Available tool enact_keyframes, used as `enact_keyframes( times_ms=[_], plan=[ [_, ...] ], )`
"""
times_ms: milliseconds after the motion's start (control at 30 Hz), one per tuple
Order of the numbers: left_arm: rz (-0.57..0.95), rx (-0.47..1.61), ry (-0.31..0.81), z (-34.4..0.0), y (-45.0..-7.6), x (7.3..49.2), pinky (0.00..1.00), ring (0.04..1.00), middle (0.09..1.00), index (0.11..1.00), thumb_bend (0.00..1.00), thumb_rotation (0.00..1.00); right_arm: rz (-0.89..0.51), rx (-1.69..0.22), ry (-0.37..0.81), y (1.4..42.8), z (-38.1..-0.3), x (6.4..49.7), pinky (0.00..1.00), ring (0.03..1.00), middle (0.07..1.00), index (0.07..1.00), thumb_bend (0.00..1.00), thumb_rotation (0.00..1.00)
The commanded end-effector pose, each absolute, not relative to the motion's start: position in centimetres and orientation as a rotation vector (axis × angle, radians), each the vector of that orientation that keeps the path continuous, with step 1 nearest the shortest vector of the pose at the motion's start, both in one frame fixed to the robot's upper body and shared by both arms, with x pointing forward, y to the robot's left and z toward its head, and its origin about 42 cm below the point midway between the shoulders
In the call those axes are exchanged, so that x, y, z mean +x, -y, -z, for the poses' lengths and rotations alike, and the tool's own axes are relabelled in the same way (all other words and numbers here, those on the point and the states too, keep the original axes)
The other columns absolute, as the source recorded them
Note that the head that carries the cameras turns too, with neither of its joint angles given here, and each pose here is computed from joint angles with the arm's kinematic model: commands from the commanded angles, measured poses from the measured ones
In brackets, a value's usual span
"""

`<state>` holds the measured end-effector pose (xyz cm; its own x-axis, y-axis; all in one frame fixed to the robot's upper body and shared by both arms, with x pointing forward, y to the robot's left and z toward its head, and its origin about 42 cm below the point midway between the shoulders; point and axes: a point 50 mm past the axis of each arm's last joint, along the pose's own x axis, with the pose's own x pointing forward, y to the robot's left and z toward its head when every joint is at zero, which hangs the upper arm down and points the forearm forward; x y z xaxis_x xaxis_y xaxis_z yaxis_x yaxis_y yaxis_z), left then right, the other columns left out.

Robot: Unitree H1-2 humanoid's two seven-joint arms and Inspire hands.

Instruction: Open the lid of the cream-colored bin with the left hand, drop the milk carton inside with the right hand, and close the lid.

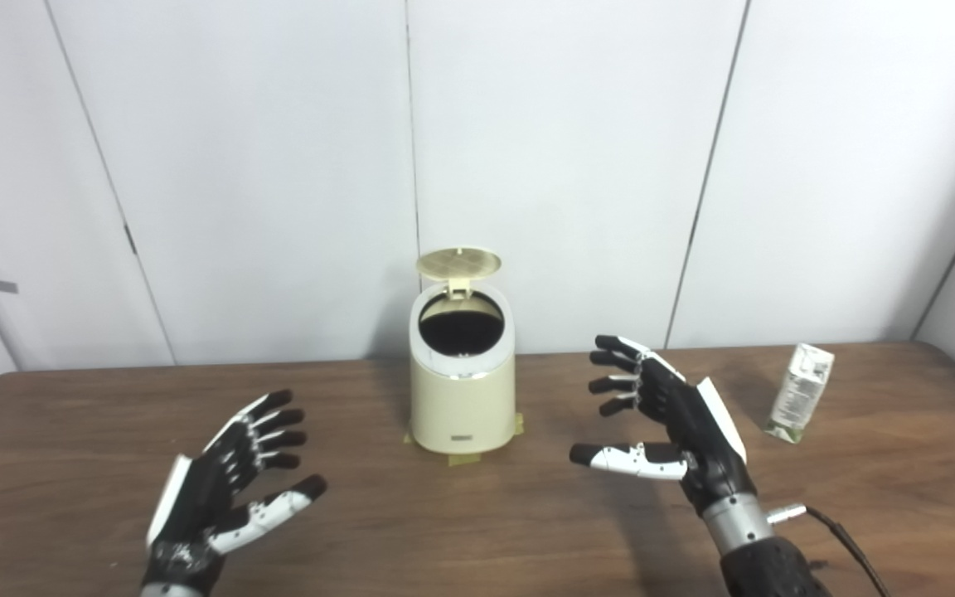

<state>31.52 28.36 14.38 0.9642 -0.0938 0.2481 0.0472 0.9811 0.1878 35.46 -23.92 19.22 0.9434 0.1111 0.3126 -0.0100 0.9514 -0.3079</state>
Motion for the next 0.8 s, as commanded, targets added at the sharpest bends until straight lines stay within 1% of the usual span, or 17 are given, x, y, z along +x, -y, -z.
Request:
enact_keyframes(
  times_ms=[0, 100, 167, 233, 300, 367, 400, 467, 500, 567, 633, 700, 733, 767],
  plan=[
    [0.055, 0.203, 0.331, -15.0, -29.0, 31.9, 0.64, 0.705, 0.764, 0.831, 0.75, 0.17, -0.033, -0.378, 0.430, 25.3, -22.5, 37.0, 0.56, 0.686, 0.794, 0.817, 0.80, 0.28],
    [0.052, 0.212, 0.336, -14.5, -29.5, 31.9, 0.64, 0.701, 0.756, 0.821, 0.74, 0.16, -0.011, -0.420, 0.435, 26.4, -23.0, 37.3, 0.56, 0.692, 0.795, 0.815, 0.82, 0.29],
    [0.047, 0.211, 0.333, -14.4, -30.0, 32.0, 0.64, 0.702, 0.758, 0.816, 0.73, 0.15, 0.021, -0.458, 0.433, 27.4, -23.5, 37.3, 0.59, 0.718, 0.801, 0.819, 0.83, 0.28],
    [0.036, 0.215, 0.326, -14.3, -30.5, 32.1, 0.64, 0.709, 0.767, 0.822, 0.70, 0.12, 0.071, -0.479, 0.432, 28.3, -24.5, 37.1, 0.59, 0.740, 0.816, 0.828, 0.84, 0.26],
    [0.025, 0.220, 0.308, -14.3, -30.9, 32.4, 0.65, 0.703, 0.760, 0.814, 0.69, 0.12, 0.126, -0.476, 0.438, 28.9, -25.6, 36.6, 0.56, 0.724, 0.822, 0.828, 0.81, 0.18],
    [0.014, 0.235, 0.288, -14.3, -31.3, 32.6, 0.67, 0.703, 0.752, 0.809, 0.70, 0.15, 0.173, -0.468, 0.449, 29.6, -26.6, 36.2, 0.57, 0.711, 0.823, 0.826, 0.78, 0.14],
    [0.012, 0.238, 0.284, -14.3, -31.4, 32.6, 0.67, 0.707, 0.754, 0.809, 0.69, 0.13, 0.191, -0.470, 0.453, 30.0, -26.9, 36.1, 0.57, 0.715, 0.823, 0.828, 0.76, 0.14],
    [0.008, 0.235, 0.282, -14.4, -31.6, 32.6, 0.65, 0.716, 0.760, 0.812, 0.69, 0.09, 0.234, -0.480, 0.453, 31.1, -27.5, 36.1, 0.58, 0.715, 0.818, 0.828, 0.75, 0.14],
    [0.006, 0.236, 0.282, -14.6, -31.6, 32.5, 0.66, 0.725, 0.763, 0.813, 0.68, 0.08, 0.262, -0.509, 0.455, 32.2, -27.7, 36.3, 0.59, 0.727, 0.814, 0.817, 0.76, 0.15],
    [0.000, 0.240, 0.277, -14.8, -31.6, 32.4, 0.67, 0.734, 0.761, 0.810, 0.68, 0.10, 0.313, -0.542, 0.444, 34.4, -28.1, 36.8, 0.59, 0.728, 0.795, 0.803, 0.78, 0.21],
    [-0.002, 0.246, 0.277, -14.8, -31.7, 32.5, 0.68, 0.737, 0.760, 0.808, 0.68, 0.12, 0.342, -0.568, 0.428, 36.2, -28.3, 37.1, 0.62, 0.742, 0.793, 0.801, 0.79, 0.20],
    [-0.003, 0.249, 0.279, -14.8, -31.7, 32.5, 0.68, 0.735, 0.756, 0.804, 0.68, 0.13, 0.353, -0.591, 0.414, 37.6, -28.5, 37.3, 0.68, 0.769, 0.804, 0.809, 0.78, 0.19],
    [-0.003, 0.250, 0.278, -14.8, -31.7, 32.5, 0.68, 0.734, 0.755, 0.803, 0.68, 0.13, 0.359, -0.602, 0.397, 38.6, -28.6, 37.3, 0.69, 0.774, 0.807, 0.811, 0.78, 0.19],
    [-0.002, 0.247, 0.276, -14.8, -31.6, 32.5, 0.66, 0.725, 0.754, 0.803, 0.68, 0.14, 0.362, -0.610, 0.382, 39.4, -28.6, 37.4, 0.71, 0.785, 0.816, 0.823, 0.77, 0.18]
  ],
)
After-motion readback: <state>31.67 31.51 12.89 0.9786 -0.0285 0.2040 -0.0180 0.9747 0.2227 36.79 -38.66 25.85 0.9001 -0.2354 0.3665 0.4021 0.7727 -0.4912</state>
